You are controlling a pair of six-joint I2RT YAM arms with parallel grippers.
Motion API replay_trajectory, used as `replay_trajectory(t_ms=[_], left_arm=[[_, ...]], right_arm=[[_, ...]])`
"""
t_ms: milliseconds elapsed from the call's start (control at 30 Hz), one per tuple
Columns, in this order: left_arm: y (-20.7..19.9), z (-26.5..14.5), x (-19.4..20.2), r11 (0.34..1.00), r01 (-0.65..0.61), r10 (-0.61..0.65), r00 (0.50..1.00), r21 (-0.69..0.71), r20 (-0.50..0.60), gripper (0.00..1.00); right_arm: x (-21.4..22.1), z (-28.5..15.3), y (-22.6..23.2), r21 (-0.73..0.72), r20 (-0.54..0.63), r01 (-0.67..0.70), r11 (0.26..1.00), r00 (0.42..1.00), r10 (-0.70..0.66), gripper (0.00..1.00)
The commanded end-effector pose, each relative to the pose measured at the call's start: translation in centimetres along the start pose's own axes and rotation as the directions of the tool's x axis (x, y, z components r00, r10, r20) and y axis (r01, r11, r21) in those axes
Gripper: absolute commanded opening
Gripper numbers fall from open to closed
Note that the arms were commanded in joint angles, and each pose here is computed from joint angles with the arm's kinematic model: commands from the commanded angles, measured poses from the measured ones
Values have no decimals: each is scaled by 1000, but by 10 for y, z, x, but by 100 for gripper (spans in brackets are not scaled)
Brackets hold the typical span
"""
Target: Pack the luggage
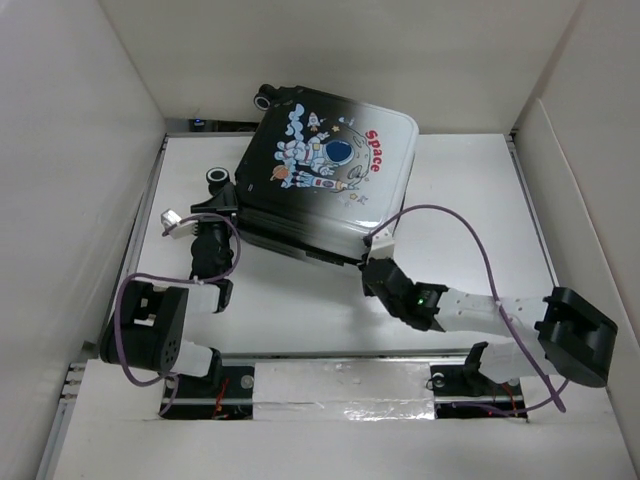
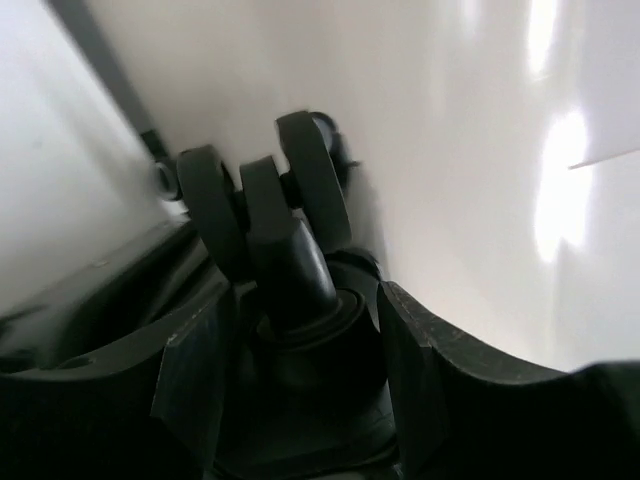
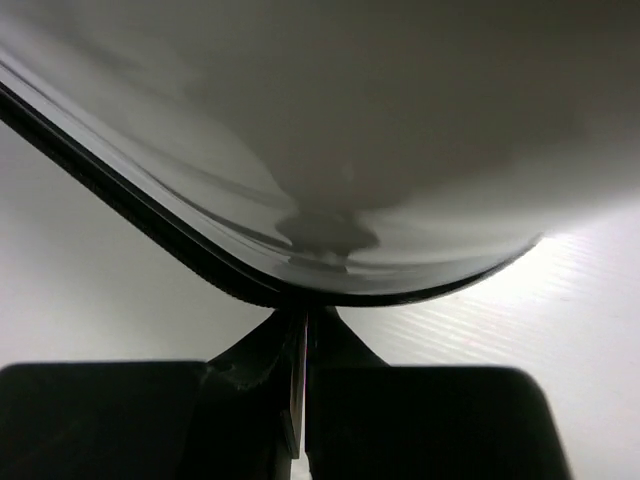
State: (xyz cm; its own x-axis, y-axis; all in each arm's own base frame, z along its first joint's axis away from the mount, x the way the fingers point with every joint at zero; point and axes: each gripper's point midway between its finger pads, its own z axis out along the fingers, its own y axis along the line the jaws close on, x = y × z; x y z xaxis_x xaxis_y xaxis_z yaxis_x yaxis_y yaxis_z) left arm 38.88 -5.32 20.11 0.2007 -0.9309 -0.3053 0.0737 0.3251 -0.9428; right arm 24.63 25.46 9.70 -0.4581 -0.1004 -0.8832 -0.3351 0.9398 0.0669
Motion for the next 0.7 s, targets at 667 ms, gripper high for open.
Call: replay_trajectory(t_ms=[667], left_arm=[[-92,-135,104,920,144,133,761,366,-635,0]], right_arm=[[-55,-72,30,-361,81,-213,908,963,258,0]])
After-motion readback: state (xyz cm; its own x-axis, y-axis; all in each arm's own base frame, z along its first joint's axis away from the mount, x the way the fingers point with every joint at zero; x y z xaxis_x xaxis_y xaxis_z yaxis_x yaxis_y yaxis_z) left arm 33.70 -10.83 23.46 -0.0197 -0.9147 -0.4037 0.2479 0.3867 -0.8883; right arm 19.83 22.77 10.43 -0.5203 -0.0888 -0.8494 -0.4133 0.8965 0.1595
